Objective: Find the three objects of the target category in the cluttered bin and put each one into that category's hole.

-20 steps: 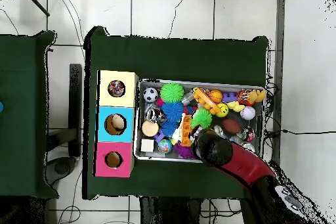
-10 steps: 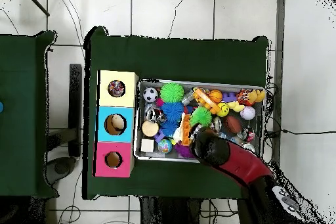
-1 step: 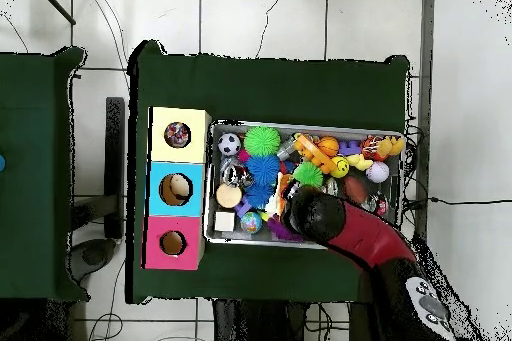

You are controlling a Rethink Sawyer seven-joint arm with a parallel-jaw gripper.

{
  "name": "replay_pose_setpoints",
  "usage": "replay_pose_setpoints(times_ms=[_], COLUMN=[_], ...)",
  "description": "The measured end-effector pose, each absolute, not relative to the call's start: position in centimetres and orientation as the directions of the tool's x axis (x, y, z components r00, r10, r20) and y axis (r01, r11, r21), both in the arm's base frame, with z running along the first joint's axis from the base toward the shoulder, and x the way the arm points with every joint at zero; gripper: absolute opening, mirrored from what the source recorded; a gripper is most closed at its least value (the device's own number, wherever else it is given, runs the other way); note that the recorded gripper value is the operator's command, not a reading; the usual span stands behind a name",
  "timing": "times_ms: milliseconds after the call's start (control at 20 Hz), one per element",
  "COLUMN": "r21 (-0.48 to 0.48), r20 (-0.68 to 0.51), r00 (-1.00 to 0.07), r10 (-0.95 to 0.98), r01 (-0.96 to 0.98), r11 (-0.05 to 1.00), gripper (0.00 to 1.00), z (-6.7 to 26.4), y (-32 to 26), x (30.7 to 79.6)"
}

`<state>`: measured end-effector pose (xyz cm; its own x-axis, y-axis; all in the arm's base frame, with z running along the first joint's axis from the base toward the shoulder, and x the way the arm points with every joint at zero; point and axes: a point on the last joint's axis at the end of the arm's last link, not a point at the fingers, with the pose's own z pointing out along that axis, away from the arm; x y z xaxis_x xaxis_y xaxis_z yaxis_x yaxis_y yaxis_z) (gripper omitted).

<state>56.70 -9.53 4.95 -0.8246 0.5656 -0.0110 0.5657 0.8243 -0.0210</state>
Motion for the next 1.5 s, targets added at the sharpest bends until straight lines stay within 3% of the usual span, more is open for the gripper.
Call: replay_pose_setpoints(times_ms=[400, 800, 1500], r21=[-0.023, -0.01, 0.025], r20=[0.014, -0.045, -0.125], r00=[-0.833, -0.831, -0.751], r10=[0.554, 0.555, 0.649], r01=[0.553, 0.556, 0.651], r11=[0.833, 0.831, 0.758], gripper=[0.0, 0.0, 0.0], z=[8.3, 9.7, 4.1], y=[-7.8, -9.1, -24.3], x=[59.1, 62.3, 67.7])
